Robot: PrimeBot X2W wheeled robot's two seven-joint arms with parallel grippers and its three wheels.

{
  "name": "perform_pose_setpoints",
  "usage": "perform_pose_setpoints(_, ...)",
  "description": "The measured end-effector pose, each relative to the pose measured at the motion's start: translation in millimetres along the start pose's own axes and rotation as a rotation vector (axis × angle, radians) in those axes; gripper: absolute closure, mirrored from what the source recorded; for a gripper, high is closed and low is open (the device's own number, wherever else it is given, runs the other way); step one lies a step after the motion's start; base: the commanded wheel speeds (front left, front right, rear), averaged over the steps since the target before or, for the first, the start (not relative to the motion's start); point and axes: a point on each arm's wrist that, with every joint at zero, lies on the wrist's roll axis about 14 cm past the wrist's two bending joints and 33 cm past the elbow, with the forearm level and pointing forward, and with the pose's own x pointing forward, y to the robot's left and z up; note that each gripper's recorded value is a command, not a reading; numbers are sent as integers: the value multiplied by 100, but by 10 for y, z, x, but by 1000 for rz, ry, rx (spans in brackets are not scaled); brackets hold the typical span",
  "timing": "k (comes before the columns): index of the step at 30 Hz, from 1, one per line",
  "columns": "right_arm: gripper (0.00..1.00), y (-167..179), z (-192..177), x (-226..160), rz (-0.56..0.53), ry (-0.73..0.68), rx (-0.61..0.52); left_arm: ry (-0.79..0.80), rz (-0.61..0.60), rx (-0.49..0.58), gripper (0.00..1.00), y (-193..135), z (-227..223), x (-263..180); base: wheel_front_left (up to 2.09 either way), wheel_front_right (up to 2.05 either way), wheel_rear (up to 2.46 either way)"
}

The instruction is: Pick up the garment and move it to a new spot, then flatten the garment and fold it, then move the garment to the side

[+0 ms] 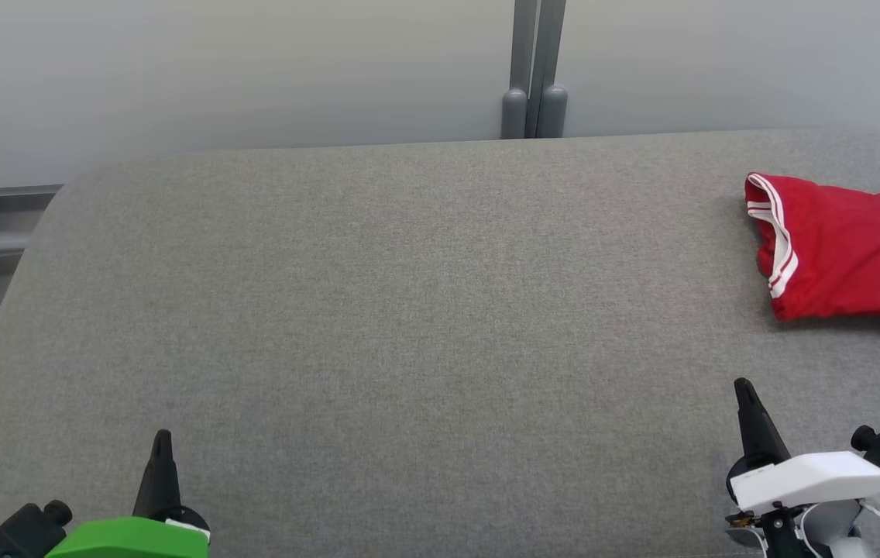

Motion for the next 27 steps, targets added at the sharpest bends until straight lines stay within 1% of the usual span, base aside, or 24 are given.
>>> perform_pose_setpoints(13,100,-9,26,14,-8,2,156,4,-18,-155,100,-62,52,64,0,0,0)
perform_pose_setpoints(27,100,18,69,43,-1,0,300,5,-45,-294,100,-134,115,123,0,0,0)
